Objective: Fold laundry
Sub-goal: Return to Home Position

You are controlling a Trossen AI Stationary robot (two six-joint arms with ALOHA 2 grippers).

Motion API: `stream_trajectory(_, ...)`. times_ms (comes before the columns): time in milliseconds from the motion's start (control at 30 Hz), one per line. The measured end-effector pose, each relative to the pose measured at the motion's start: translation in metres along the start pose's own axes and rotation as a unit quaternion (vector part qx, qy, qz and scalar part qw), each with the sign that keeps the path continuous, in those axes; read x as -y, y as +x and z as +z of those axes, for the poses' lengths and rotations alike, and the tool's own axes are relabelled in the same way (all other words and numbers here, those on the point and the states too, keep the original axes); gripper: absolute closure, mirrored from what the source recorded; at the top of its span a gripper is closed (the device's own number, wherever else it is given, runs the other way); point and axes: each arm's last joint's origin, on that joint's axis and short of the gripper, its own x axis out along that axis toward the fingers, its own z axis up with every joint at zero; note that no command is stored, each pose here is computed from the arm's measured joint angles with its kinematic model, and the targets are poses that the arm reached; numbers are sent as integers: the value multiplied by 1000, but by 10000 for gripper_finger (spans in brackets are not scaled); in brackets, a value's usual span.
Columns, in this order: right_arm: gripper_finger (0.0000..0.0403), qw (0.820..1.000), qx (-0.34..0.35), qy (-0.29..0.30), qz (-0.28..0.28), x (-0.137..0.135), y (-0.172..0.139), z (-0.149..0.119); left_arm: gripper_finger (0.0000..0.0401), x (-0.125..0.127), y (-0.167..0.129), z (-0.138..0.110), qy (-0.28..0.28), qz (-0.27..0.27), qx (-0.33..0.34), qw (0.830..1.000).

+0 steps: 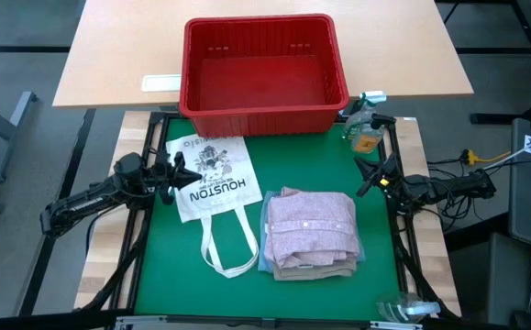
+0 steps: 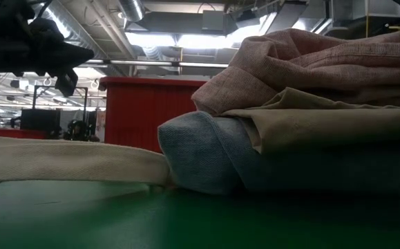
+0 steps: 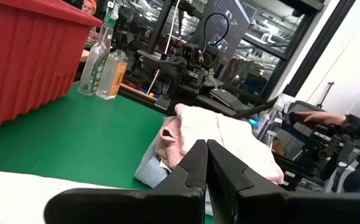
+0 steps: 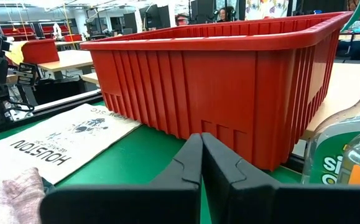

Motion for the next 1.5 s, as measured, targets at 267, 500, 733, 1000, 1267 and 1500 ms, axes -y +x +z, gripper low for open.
stream_trajectory(267,398,1000,0,0,0,0,0,0,401,-9,1,-1,181,121,7,976)
stream_trajectory(500,397,1000,0,0,0,0,0,0,401,-17,-3,4,327,291,6,899)
stream_trajectory(733,397,1000,0,0,0,0,0,0,401,-19,-4,4,326,322,9,889)
stream_trajectory(1000,397,1000,0,0,1,0,0,0,401,-15,-3,4,327,307,14,894)
stream_trajectory(1267,397,1000,0,0,0,0,0,0,401,5,3,-3,331,193,18,923)
stream_trajectory(1500,397,1000,0,0,0,0,0,0,401,22,6,-11,331,96,8,939)
